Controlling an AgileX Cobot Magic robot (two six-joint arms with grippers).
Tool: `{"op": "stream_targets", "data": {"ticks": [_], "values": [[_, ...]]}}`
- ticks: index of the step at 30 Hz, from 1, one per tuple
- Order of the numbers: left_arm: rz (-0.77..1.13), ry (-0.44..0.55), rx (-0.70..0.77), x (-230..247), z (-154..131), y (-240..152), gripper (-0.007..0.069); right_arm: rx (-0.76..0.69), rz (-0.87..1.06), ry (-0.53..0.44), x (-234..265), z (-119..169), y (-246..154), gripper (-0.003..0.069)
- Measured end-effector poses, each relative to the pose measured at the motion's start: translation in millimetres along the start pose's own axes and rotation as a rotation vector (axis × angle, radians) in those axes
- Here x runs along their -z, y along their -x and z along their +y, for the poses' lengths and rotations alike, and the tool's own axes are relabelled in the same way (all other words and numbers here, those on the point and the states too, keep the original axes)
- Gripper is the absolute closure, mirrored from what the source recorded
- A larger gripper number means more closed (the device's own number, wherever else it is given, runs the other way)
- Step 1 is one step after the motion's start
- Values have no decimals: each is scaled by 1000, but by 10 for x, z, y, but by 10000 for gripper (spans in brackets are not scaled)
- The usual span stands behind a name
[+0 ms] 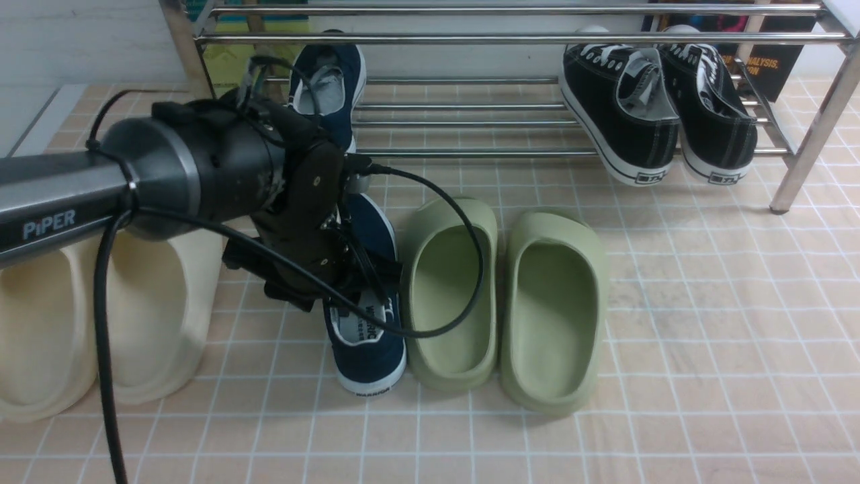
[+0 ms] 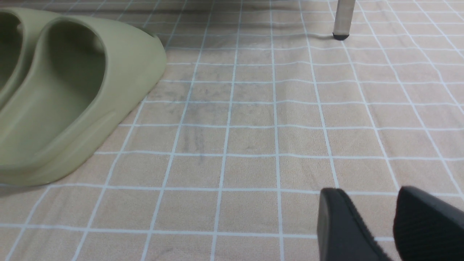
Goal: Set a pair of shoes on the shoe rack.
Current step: Use the left arm to grab the shoe closest to it
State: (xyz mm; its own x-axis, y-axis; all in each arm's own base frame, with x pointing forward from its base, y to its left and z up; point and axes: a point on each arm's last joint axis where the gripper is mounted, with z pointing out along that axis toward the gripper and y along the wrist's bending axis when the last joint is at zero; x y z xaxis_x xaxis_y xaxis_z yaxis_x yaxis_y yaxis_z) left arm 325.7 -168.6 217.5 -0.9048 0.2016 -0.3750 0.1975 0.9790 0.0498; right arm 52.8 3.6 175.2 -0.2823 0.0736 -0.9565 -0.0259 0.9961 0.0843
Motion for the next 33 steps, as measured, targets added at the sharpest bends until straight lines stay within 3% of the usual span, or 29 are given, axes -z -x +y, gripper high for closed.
{"op": "stream_targets", "data": {"ticks": [2,7,11,20,28,33], "values": [[2,8,-8,-12,5,-1,347,0,0,0,0,0,0,419],[1,26,-17,-15,17,0,556,-1,0,0,0,0,0,419],[4,34,-19,-15,24,-3,595,-1,0,0,0,0,0,419],[14,41,-18,-16,41,-10,569,-1,0,0,0,0,0,419],[14,28,19,-50,99,13,367,-1,0,0,0,0,0,419],[47,36,0,-182,83,-9,344,0,0,0,0,0,0,419]]}}
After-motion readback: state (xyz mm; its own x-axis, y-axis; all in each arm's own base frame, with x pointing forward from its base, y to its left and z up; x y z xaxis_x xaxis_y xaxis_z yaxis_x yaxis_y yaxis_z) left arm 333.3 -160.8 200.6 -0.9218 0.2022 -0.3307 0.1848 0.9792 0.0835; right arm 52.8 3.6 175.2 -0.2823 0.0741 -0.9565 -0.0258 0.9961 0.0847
